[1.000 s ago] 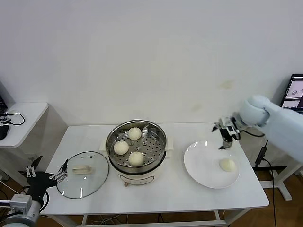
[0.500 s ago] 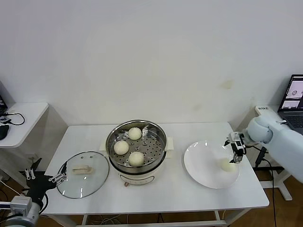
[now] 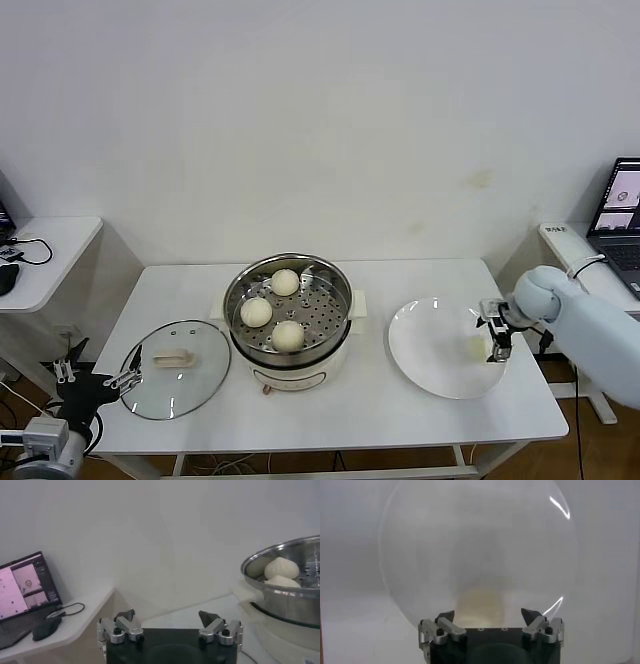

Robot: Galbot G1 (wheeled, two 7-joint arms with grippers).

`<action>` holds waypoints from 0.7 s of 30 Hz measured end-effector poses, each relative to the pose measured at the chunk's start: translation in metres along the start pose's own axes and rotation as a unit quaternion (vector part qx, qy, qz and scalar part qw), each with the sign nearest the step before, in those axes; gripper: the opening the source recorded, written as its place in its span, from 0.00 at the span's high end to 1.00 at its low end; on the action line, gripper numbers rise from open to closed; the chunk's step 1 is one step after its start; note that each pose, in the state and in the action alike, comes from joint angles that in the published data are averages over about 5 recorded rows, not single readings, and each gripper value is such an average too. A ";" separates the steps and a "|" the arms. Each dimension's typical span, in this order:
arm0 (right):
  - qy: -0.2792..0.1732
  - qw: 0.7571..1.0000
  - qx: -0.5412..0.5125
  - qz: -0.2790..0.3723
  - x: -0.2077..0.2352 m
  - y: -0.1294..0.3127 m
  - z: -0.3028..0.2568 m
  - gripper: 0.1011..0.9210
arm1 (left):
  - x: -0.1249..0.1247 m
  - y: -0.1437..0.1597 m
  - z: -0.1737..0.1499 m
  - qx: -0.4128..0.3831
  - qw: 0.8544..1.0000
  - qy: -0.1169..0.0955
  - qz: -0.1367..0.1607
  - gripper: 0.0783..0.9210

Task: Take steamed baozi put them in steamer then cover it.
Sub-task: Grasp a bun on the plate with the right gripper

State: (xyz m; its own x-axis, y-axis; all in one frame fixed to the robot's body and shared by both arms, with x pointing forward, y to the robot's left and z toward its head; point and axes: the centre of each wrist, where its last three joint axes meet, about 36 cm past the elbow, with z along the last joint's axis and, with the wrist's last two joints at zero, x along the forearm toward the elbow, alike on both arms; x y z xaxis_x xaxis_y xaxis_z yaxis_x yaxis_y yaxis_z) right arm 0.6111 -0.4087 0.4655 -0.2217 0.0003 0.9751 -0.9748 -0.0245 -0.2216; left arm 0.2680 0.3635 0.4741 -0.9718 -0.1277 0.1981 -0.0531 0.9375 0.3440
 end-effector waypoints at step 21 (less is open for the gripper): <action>0.008 1.000 -0.004 0.003 -0.014 -0.007 -0.007 0.36 | 0.000 0.000 -0.003 -0.002 1.000 -0.003 0.000 0.12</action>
State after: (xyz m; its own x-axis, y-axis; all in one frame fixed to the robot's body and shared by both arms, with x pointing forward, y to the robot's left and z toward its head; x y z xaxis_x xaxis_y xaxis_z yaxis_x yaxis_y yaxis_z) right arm 0.6203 -0.4016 0.4537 -0.2278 0.0170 0.9736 -0.9736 -0.0173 -0.2275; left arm 0.2683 0.3627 0.4774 -0.9734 -0.1250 0.1922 -0.0516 0.9362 0.3476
